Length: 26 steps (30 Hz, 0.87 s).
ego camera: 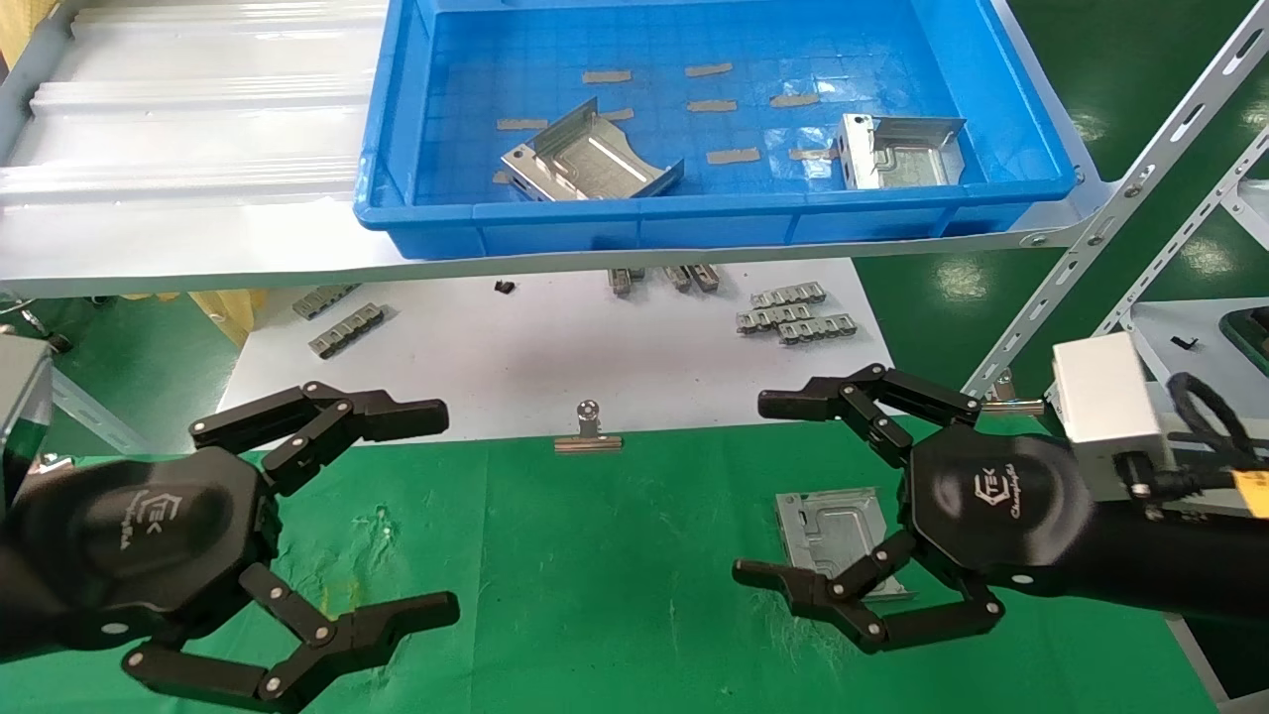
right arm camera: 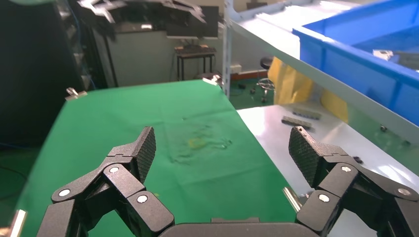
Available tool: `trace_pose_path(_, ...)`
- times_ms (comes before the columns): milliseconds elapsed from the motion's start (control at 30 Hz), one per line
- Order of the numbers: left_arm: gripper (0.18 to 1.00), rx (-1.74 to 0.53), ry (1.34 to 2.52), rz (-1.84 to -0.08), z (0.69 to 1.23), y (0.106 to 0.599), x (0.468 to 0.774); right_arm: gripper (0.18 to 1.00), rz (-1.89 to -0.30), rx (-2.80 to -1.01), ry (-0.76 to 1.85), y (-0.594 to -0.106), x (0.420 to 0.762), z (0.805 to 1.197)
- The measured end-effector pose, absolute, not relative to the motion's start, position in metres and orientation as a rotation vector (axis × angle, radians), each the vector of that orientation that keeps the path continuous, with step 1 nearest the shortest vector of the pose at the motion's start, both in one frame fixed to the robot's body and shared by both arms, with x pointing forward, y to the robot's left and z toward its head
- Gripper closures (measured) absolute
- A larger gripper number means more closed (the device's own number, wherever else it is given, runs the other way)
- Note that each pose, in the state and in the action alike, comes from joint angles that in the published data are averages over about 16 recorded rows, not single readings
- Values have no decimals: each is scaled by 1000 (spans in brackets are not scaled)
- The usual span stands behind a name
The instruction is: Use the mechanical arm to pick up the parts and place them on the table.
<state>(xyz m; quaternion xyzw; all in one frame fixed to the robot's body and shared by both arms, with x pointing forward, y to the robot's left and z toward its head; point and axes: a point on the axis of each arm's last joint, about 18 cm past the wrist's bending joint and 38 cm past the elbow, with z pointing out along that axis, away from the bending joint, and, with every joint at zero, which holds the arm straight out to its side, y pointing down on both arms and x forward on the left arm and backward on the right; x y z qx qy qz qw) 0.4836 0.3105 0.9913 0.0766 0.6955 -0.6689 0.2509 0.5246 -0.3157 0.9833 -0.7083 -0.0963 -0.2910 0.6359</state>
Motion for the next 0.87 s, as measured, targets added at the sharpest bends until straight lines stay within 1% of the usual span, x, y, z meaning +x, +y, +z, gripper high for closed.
trace_pose_path(467,184,208,1893,-1821,991,311,484,179,-559,-1595,-235,-303,477,992)
trace_pose_path(867,184,208,1892,-1821,991,311,484,179,-543,-1593,-242,-300,468,993)
